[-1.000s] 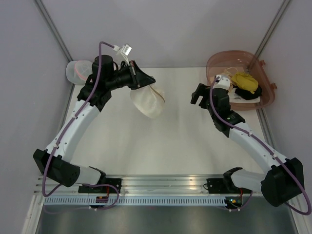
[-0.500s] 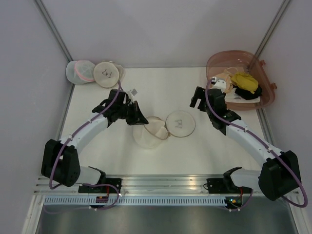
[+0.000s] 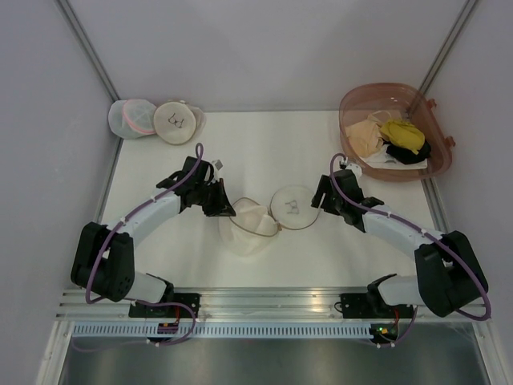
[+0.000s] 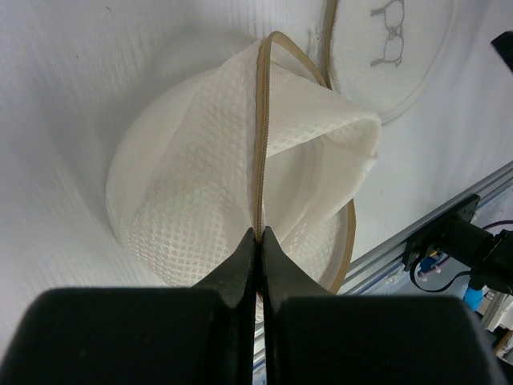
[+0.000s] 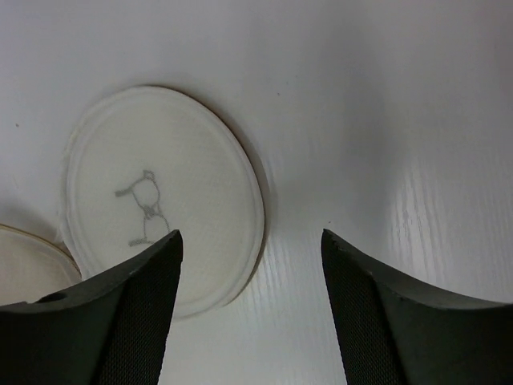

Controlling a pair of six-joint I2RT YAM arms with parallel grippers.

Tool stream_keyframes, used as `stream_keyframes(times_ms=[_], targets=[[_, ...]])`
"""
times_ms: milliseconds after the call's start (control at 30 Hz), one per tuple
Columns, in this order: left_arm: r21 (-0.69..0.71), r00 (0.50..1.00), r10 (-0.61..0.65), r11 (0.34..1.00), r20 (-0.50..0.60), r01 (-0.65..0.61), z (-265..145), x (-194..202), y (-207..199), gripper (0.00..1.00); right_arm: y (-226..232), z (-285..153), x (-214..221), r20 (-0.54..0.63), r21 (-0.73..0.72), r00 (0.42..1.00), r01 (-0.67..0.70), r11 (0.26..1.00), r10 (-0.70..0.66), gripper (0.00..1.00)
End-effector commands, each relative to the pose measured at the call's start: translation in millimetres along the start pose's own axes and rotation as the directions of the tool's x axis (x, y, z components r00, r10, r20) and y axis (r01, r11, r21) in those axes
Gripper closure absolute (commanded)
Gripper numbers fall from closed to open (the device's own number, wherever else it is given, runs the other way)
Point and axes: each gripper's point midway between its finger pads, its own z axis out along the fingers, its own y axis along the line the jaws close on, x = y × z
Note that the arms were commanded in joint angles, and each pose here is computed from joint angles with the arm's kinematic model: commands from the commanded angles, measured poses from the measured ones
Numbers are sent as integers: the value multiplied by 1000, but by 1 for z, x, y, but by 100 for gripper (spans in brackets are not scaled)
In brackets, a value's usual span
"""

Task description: Unzip the laundry bag and remove the bra

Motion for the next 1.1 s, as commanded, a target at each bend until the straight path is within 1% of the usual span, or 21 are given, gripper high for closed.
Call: stream_keyframes(times_ms=[0, 33, 67, 100, 133, 167, 233, 333, 367, 400, 533, 633, 700, 733, 767, 900, 933, 967, 1033, 1067], targets=[[1, 996, 61, 998, 72, -61, -4, -24, -8, 98, 6, 3, 12, -26, -44, 998, -60, 997, 59, 26], [3, 995, 62, 998, 76, -63, -4, -25, -8, 98, 5, 5, 16, -37, -43, 998, -59, 997, 57, 31], [6, 995, 62, 998, 78, -63, -4, -26, -9, 98, 3, 7, 20, -48, -38, 997, -57, 998, 55, 39], [14, 995, 60, 998, 80, -61, -4, -26, -11, 98, 5, 8, 21, -51, -49, 997, -58, 997, 56, 42], [18, 995, 59, 998, 81, -61, -4, -27, -12, 98, 5, 10, 23, -56, -53, 997, -55, 997, 52, 48], [24, 995, 60, 998, 82, -62, -4, -27, -13, 98, 4, 12, 27, -67, -50, 997, -51, 997, 47, 56], [33, 995, 55, 998, 87, -58, -4, -29, -15, 98, 7, 15, 27, -70, -61, 997, -48, 997, 43, 62], [45, 994, 54, 997, 90, -58, -4, -30, -18, 98, 4, 21, 32, -83, -49, 996, -46, 998, 42, 64], [51, 994, 52, 997, 93, -57, -4, -30, -19, 98, 2, 24, 37, -99, -40, 994, -42, 998, 38, 64], [53, 995, 50, 997, 92, -55, -4, -30, -20, 98, 6, 27, 32, -80, -54, 996, -47, 997, 43, 64], [70, 994, 49, 996, 99, -56, -5, -33, -24, 98, 0, 33, 39, -96, -24, 995, -39, 999, 36, 63], [77, 993, 49, 995, 105, -58, -6, -35, -26, 98, -4, 35, 42, -90, -5, 995, -31, 1000, 31, 66], [91, 994, 49, 994, 103, -58, -5, -35, -29, 98, -6, 38, 43, -87, 2, 996, -27, 1000, 27, 79], [94, 994, 47, 994, 100, -57, -4, -35, -29, 98, -7, 39, 44, -89, 6, 996, -28, 1000, 28, 87], [95, 994, 46, 994, 96, -56, -3, -35, -29, 98, -6, 40, 45, -92, 5, 995, -23, 1000, 24, 99], [102, 994, 44, 993, 103, -55, -2, -35, -29, 98, 9, 29, 30, -40, -49, 999, 7, 999, -9, 100], [103, 993, 45, 993, 106, -56, -1, -36, -29, 98, 18, 20, 16, 0, -82, 1000, 14, 997, -14, 100], [104, 993, 43, 993, 106, -54, -1, -36, -29, 98, 23, 13, 9, 19, -99, 999, 49, 994, -47, 100], [111, 992, 43, 992, 115, -55, 0, -38, -31, 98, 47, -9, -20, 105, -161, 991, 94, 983, -77, 99], [113, 993, 38, 992, 115, -51, 1, -39, -31, 98, 53, -17, -23, 113, -171, 988, 126, 977, -107, 99]])
